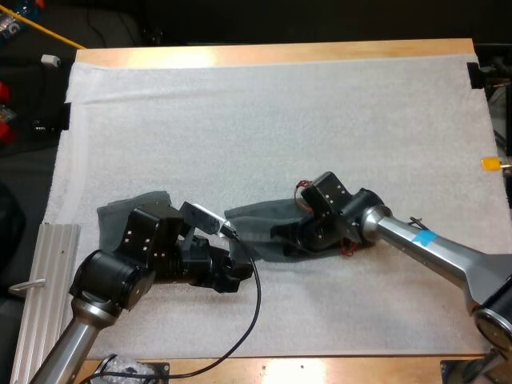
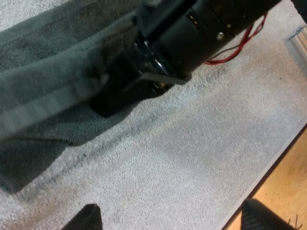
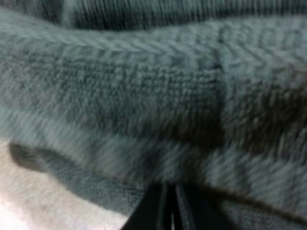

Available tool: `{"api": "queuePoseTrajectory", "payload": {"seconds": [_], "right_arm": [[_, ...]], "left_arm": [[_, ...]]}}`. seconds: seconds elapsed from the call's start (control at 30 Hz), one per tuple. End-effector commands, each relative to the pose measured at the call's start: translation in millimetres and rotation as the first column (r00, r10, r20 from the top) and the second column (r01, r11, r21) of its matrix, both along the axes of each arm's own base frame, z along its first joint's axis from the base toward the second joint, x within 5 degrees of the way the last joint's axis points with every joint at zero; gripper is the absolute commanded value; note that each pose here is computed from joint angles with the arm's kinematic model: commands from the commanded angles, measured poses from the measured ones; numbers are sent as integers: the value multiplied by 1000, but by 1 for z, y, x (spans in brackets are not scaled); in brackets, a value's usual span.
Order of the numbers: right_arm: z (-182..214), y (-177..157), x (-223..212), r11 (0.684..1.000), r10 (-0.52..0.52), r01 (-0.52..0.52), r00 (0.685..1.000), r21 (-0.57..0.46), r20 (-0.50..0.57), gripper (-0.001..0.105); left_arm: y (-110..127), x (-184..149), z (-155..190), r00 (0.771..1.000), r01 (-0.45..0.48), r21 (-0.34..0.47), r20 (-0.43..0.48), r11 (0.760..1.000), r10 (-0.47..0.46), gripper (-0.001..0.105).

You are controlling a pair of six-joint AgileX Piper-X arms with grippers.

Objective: Pick towel from pile, fold and stack

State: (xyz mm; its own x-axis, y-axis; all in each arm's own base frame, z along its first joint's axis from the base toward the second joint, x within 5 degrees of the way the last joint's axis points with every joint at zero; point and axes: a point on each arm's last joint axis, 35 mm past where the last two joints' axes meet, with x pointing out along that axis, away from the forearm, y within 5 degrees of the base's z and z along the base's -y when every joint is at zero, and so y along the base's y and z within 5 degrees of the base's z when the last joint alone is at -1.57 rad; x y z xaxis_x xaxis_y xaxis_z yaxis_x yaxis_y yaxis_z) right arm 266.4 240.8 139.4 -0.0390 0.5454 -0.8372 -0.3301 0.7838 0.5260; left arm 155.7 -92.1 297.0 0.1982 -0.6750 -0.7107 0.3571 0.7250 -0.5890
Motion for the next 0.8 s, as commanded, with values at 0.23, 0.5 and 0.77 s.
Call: {"api": "queuePoseTrajectory", "payload": {"seconds": [0.23, 0.5, 0.77], "right_arm": [[14, 12, 27, 984, -150, 167, 965, -65, 215, 0], [55, 24, 52, 969, -201, 245, 869, -40, 453, 0], [110, 15, 46, 975, -175, 221, 790, -8, 587, 0]], "left_arm": [[0, -1, 2, 1000, -3, -3, 5, 1000, 3, 58], [0, -1, 2, 1000, -3, -3, 5, 1000, 3, 58], [0, -1, 2, 1000, -2, -4, 4, 1000, 2, 58]]}}
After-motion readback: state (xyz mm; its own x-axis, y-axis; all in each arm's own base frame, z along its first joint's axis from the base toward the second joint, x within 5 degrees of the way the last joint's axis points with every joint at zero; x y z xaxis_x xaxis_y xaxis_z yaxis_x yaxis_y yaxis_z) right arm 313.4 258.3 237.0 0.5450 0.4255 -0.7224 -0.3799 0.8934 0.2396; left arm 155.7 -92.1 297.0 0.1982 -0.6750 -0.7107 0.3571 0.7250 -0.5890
